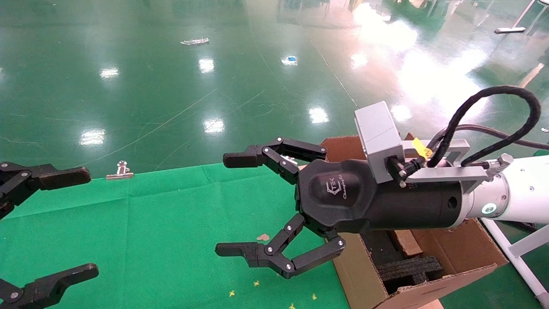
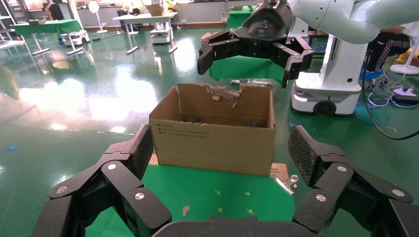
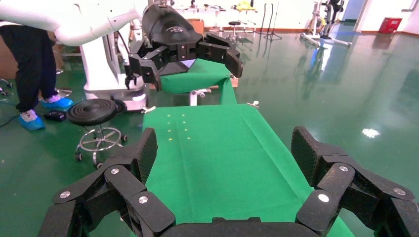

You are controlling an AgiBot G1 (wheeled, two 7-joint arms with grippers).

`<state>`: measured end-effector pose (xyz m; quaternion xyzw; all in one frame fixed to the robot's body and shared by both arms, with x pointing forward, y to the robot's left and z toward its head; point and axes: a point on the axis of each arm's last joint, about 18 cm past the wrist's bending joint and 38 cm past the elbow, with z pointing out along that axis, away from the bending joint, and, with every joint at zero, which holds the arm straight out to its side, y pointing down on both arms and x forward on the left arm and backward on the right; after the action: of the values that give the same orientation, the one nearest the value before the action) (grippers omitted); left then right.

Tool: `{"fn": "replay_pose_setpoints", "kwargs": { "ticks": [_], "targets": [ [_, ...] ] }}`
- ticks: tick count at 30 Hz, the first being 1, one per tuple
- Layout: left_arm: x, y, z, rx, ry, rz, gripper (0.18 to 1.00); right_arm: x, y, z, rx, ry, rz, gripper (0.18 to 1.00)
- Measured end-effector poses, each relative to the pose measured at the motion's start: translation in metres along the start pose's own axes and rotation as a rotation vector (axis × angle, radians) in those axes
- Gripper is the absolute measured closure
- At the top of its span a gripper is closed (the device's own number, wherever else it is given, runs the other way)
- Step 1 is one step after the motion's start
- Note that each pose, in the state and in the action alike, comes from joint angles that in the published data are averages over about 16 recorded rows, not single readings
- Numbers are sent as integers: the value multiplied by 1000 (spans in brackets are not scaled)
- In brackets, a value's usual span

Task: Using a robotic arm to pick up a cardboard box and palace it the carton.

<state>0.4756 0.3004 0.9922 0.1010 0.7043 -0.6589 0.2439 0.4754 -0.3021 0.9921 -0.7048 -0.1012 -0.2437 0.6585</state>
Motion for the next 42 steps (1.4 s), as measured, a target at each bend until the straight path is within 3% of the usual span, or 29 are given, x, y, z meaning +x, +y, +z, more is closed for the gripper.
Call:
{"fn": "replay_pose_setpoints", "kwargs": {
  "ticks": [42],
  "targets": [
    [0,0,0,0,0,0,184,0,0,0,-1,1,1,178]
  ]
}}
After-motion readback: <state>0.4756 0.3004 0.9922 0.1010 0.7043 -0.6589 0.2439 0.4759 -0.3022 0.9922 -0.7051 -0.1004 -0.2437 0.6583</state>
